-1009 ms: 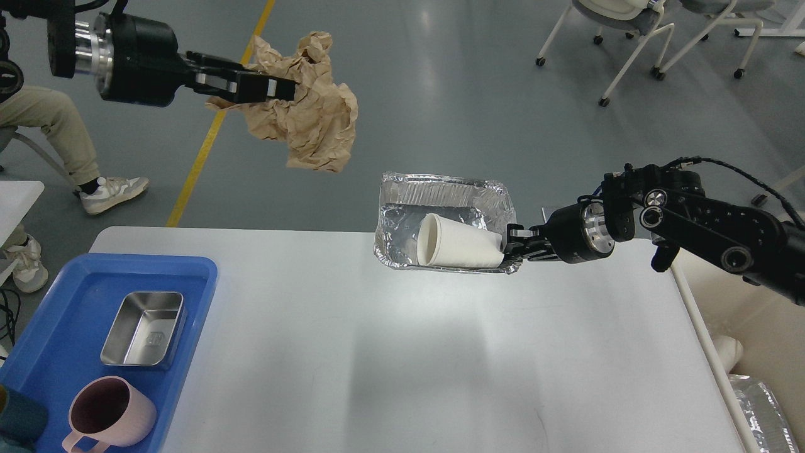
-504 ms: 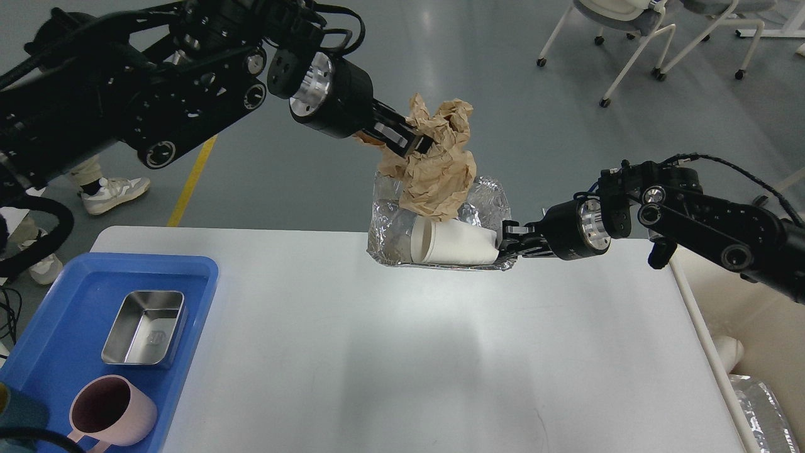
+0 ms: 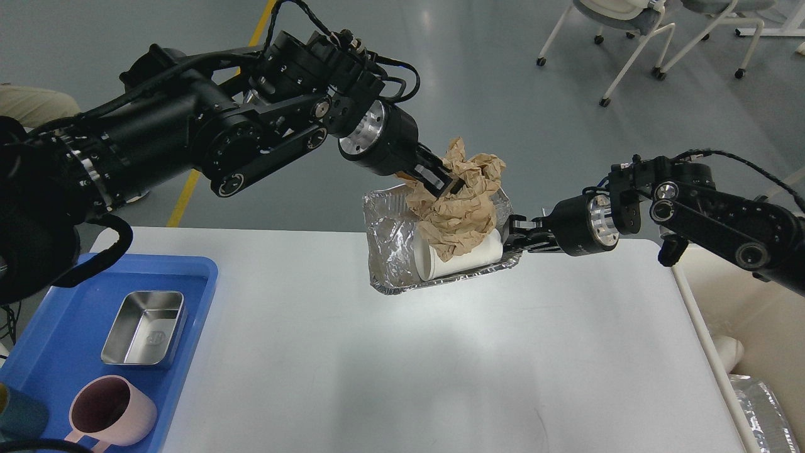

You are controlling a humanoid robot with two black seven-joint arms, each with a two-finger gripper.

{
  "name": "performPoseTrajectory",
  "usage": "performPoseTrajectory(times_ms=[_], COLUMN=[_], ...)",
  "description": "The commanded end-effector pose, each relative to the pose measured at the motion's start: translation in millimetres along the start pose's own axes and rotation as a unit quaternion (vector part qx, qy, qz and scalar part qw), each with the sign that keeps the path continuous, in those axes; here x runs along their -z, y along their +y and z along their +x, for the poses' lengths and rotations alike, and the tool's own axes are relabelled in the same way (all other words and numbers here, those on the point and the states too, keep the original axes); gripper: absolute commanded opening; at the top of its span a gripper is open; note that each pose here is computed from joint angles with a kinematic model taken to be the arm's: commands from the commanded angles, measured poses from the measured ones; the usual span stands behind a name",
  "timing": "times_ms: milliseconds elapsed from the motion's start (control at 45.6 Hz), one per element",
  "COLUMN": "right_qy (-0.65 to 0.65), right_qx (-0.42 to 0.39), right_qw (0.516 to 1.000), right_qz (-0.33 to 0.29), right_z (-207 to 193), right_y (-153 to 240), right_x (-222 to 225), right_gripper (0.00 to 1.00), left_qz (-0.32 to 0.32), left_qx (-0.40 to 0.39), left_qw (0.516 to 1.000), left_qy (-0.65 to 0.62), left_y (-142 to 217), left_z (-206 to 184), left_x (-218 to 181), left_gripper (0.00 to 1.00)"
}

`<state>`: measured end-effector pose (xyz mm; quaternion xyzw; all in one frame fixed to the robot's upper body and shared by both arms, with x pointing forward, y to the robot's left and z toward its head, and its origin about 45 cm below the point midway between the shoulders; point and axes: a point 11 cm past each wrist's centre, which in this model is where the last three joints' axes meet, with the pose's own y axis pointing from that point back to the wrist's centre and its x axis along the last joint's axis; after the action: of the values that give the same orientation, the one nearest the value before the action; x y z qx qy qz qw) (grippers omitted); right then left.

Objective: Tidy desktop
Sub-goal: 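Release the brown paper into the foil tray and withdraw the left gripper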

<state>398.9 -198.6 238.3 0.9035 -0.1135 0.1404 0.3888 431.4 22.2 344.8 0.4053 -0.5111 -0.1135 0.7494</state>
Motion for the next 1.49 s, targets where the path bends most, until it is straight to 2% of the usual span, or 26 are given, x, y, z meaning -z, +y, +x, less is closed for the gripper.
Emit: performPoseTrajectory(times_ms=[0, 44, 110, 132, 373, 768, 1031, 1097, 1206, 1272, 1469], right_qy=[0.0, 0.0, 0.0, 0.0, -0.003, -0.006, -0.016, -0.016, -0.016, -0.016, -0.016], right_qx=[0.0, 0.0, 0.0, 0.0, -0.004, -0.007, -0.009, -0.01, -0.01, -0.01, -0.011], right_qw=[1.0, 1.0, 1.0, 1.0, 1.0, 1.0, 1.0, 1.0, 1.0, 1.0, 1.0], right_qz=[-0.001, -0.001, -0.001, -0.001, -0.006, -0.011, -0.019, -0.02, -0.02, -0.02, -0.02], right_z=[0, 0, 0, 0, 2, 3, 1, 1, 1, 1, 1], right_y=[0, 0, 0, 0, 4, 7, 10, 11, 11, 11, 11], right_x=[0, 0, 0, 0, -5, -10, -20, -21, -21, -21, -21], right_gripper=[0.0, 0.0, 0.0, 0.0, 0.0, 0.0, 0.0, 0.0, 0.0, 0.0, 0.0], left_qz=[0.0, -0.001, -0.008, -0.011, -0.03, -0.02, -0.046, -0.029, 0.038, 0.077, 0.136], left_qx=[0.0, -0.002, -0.007, -0.009, -0.022, -0.037, -0.101, -0.112, -0.159, -0.196, -0.272], left_qw=[1.0, 1.0, 1.0, 1.0, 0.998, 0.996, 0.983, 0.979, 0.965, 0.944, 0.863], left_qy=[0.007, 0.009, 0.019, 0.023, 0.054, 0.077, 0.145, 0.168, 0.204, 0.255, 0.403], left_y=[3, 4, 5, 5, 10, 28, 56, 60, 68, 74, 98], left_z=[0, 0, 1, 1, 3, 1, 8, -5, -29, -52, -113], left_x=[3, 3, 2, 2, 2, 20, 35, 52, 89, 115, 164], left_gripper=[0.47, 0.61, 0.91, 0.94, 0.96, 0.97, 0.97, 0.97, 0.97, 0.97, 0.97])
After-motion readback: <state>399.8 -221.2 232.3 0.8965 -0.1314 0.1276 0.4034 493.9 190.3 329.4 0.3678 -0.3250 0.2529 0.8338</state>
